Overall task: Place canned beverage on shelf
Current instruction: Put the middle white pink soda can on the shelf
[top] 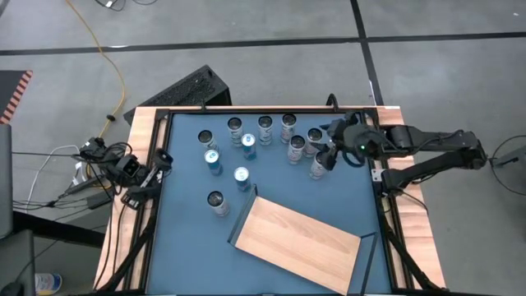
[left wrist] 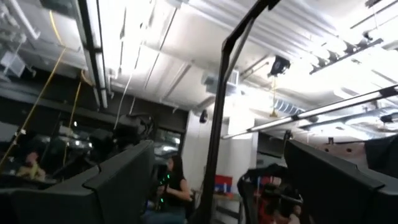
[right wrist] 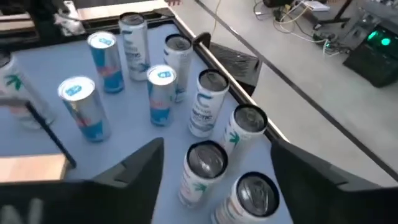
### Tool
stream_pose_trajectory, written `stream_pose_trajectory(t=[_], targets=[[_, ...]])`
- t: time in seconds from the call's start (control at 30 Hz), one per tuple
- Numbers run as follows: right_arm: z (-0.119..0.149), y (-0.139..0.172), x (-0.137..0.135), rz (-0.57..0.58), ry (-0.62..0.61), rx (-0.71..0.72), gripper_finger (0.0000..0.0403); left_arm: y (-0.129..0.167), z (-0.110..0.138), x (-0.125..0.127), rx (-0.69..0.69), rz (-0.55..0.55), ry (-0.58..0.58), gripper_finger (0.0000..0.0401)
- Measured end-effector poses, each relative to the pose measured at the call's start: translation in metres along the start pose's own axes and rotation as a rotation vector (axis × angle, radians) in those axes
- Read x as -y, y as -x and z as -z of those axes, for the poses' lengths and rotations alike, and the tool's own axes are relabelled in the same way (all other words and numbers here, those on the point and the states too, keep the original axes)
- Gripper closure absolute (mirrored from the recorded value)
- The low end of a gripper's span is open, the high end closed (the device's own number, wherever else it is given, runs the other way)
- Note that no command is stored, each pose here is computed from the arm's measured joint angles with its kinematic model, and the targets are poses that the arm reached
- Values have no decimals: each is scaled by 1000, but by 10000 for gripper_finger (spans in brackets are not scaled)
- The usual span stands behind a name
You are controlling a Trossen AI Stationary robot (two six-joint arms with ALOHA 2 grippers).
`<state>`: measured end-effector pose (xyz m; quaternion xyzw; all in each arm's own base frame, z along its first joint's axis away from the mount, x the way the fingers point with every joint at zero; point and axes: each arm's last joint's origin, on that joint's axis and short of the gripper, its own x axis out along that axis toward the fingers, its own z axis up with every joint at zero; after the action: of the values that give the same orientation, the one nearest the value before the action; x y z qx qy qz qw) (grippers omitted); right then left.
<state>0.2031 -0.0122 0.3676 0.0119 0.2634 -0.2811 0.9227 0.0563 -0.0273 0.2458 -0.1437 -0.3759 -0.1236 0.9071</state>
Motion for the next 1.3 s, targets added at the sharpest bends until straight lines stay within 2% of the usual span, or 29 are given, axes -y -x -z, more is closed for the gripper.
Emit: stream_pose_trajectory(t=[0.1, 0.33, 0.5, 0.73, 0.87, 1.03, 1.3], targets=[[-9, -10, -1, 30, 48, -46, 95, 0, -1, 0, 7, -12, -31, 53], [-26, -45, -5, 88, 292, -269, 95, 0, 0, -1, -7, -40, -95, 53], [-26, -77, -8, 20, 380, -430, 96, 0, 1, -2, -15, -67, -114, 53], [-13, -125, 1, -54, 413, -577, 97, 0, 3, -2, -42, -66, -147, 53], [-9, -141, 9, -105, 380, -608, 97, 0, 7, -2, -74, -62, -157, 53], [-8, -150, 14, -177, 340, -611, 97, 0, 8, -2, -88, -61, -150, 53], [-13, -146, 18, -183, 401, -569, 97, 0, 8, -2, -91, -87, -150, 53]])
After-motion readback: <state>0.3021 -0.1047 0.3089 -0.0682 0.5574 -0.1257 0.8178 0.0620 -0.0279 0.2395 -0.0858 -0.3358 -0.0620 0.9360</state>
